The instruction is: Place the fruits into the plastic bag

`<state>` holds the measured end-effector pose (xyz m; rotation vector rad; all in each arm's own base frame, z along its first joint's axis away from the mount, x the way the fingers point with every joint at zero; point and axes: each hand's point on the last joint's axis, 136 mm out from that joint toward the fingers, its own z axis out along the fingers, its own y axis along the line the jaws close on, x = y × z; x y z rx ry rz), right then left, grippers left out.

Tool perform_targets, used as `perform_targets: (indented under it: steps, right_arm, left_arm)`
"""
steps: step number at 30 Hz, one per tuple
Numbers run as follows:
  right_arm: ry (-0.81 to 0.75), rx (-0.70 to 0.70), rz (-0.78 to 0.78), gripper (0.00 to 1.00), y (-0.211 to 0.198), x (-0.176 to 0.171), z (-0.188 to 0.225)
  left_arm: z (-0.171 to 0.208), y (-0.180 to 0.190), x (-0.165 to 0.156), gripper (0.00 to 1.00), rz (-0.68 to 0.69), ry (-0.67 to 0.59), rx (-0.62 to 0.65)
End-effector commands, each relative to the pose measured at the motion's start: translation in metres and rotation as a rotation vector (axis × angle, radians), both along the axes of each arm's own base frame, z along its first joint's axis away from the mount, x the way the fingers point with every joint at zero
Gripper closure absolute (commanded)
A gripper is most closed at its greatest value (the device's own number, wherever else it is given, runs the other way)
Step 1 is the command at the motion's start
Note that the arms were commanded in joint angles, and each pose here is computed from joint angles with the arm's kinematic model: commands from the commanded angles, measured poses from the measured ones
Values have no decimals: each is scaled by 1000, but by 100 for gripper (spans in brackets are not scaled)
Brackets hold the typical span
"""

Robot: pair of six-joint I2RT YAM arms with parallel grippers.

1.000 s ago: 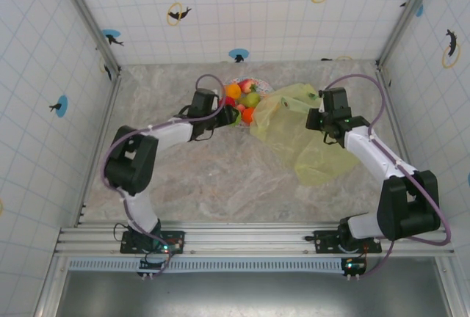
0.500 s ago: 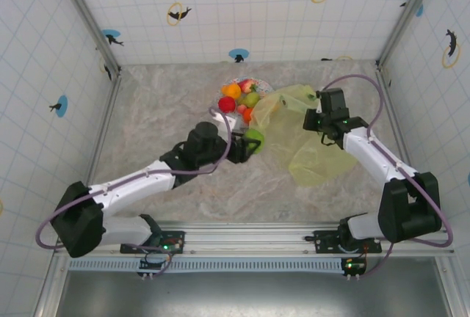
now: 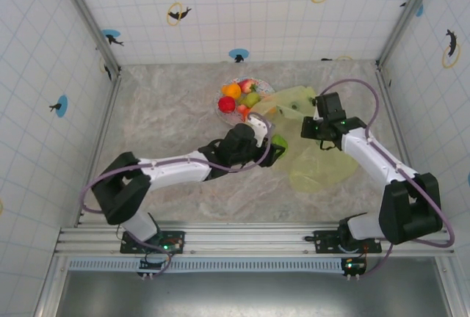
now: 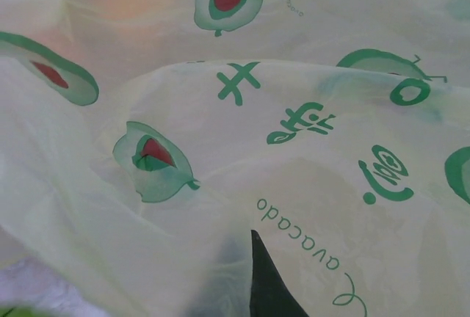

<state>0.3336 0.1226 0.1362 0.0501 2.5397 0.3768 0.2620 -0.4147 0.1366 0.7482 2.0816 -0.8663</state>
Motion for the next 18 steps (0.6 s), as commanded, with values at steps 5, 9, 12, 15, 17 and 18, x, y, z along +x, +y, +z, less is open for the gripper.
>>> perform_targets:
  steps: [5,9,12,15,17,18]
  right_arm:
    - [-30,260,-5,100,22,-11,45]
    - [-30,353,-32,100,22,-12,55]
    - [-25,425,-43,100,23,-13,59]
    - [-17,497,-46,100,27,-15,61]
    - [-19,541,-59,100,27,-14,62]
    - [-21,561,-66,100,28,-14,63]
  left_arm:
    - [-1,-29,32,43,2,-133,30]
    - [-4,-44,41,42,4,-138,2]
    - [-9,-54,46,41,4,-138,-23]
    - [-17,-65,50,40,-12,-130,-49]
    - [-25,-76,51,38,-19,-98,-81]
    - [-26,-81,53,38,-22,-87,-98]
